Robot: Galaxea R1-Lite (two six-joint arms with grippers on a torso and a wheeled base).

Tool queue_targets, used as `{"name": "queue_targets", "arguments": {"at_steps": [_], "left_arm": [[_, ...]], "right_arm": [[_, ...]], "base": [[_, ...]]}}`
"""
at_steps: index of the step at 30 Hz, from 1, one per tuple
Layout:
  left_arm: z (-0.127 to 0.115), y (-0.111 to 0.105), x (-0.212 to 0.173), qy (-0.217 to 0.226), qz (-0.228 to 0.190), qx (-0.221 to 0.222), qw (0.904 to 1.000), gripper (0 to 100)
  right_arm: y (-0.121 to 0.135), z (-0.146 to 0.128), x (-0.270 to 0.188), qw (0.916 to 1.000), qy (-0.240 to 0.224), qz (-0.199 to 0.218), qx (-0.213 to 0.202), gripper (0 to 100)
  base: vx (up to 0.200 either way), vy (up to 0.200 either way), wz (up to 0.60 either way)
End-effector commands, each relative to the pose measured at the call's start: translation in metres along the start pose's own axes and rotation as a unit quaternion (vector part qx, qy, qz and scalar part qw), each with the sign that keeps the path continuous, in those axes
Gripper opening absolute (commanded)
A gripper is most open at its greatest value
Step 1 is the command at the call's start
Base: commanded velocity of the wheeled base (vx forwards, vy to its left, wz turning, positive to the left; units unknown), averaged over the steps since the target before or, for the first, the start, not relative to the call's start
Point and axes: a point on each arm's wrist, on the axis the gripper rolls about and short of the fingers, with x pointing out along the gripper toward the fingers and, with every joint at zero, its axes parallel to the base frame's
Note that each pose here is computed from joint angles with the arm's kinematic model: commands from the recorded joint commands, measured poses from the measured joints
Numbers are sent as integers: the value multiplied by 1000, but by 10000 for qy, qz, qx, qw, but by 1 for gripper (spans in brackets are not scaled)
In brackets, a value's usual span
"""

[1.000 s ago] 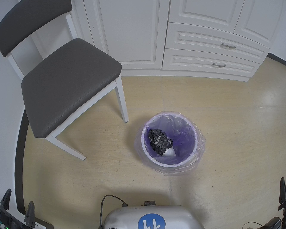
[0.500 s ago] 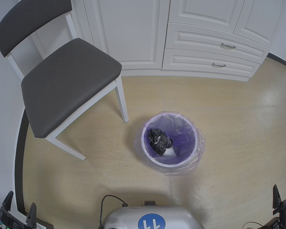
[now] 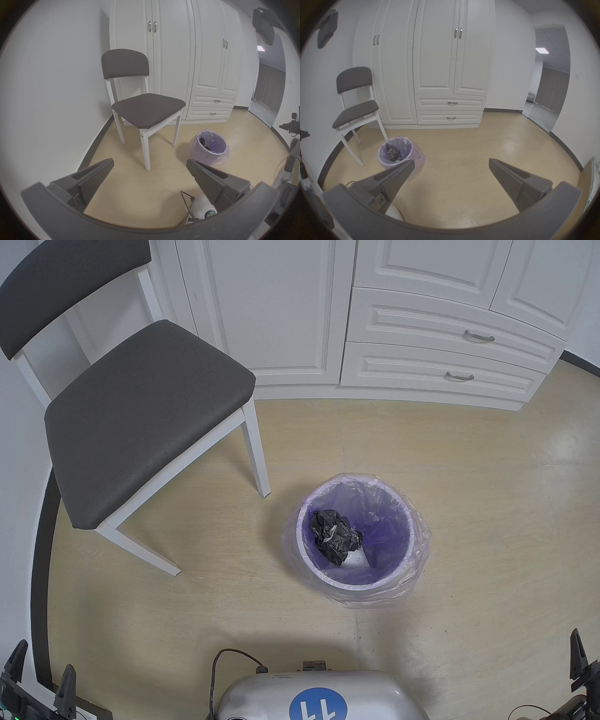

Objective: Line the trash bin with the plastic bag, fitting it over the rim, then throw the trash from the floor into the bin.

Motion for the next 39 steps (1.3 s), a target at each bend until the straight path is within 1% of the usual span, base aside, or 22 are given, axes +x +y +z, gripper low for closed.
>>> {"name": "queue_targets", "arguments": {"at_steps": [1, 3, 5, 10, 12, 14, 16, 24, 29, 32, 39], "left_arm": [[-4, 0, 0, -17, 19, -14, 10000, 100], [-4, 0, 0, -17, 19, -14, 10000, 100], [-4, 0, 0, -17, 19, 1, 10000, 100], [-4, 0, 0, -10, 19, 1, 10000, 100], [-4, 0, 0, -10, 19, 1, 10000, 100], [-4, 0, 0, -10, 19, 1, 10000, 100], [-4, 0, 0, -10, 19, 9, 10000, 100], [-4, 0, 0, -10, -4, 40, 10000, 100], [-4, 0, 0, -10, -4, 63, 10000, 100], [-4, 0, 0, -10, -12, 63, 10000, 100], [-4, 0, 0, -18, -19, 78, 10000, 100]], "right_arm": [[0, -5, 0, 9999, 21, -19, -129, 100], [0, -5, 0, 9999, 21, -35, -106, 100], [-1, -5, 0, 9998, 33, -149, -84, 100], [-1, -5, 0, 9998, 34, -157, -123, 100], [0, -5, 0, 9999, 32, -103, -123, 100], [1, -5, 0, 9998, 19, 180, -130, 100], [2, -5, 0, 9994, 5, 325, -129, 100], [2, -5, 0, 9992, 17, 380, -153, 100], [3, -6, 0, 9983, 17, 564, -154, 100], [3, -7, 0, 9975, 96, 696, -30, 100], [3, -8, 0, 9977, 135, 657, 74, 100]], "base": [[0, 0, 0], [0, 0, 0], [0, 0, 0], [0, 0, 0], [0, 0, 0], [0, 0, 0], [0, 0, 0], [0, 0, 0], [0, 0, 0], [0, 0, 0], [0, 0, 0]]}}
